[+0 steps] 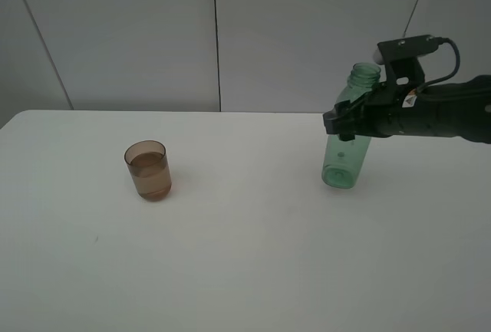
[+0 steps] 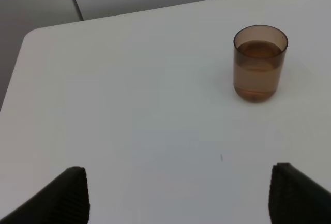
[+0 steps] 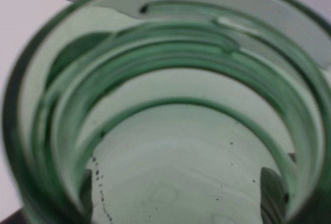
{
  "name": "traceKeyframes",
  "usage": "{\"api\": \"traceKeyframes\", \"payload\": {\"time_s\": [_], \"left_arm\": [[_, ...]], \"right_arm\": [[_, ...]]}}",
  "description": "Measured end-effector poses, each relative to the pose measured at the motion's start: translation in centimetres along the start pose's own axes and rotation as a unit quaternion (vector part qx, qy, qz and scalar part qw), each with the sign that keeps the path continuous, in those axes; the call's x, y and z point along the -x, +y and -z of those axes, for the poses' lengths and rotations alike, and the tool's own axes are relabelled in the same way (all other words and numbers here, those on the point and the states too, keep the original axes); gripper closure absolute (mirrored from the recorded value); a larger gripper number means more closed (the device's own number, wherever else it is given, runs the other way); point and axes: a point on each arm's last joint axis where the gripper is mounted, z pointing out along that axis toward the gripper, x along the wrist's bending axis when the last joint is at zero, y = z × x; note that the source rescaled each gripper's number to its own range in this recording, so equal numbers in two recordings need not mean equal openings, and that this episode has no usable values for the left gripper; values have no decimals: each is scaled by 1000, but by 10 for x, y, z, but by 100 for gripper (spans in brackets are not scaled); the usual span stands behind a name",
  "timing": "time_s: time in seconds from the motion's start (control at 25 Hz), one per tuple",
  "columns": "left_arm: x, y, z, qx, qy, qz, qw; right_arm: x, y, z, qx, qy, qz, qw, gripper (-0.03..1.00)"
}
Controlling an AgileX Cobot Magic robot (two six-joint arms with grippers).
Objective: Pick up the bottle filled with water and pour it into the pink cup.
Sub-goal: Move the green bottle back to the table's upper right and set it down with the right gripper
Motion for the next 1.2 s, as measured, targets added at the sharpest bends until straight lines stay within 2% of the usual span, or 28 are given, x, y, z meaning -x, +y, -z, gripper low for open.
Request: {"api": "traceKeyframes", "payload": {"time_s": [0.44,0.68,1.2], "left_arm": [[0,0,0,0,0,0,1000],[0,0,0,0,0,0,1000],[0,0,0,0,0,0,1000]], "right_arm": [[15,-20,-1,-10,-24,-22,999,97],[14,-29,-9,-28,-22,-23,999,97],[14,-30,-12,-29,-24,-30,999,97]]}}
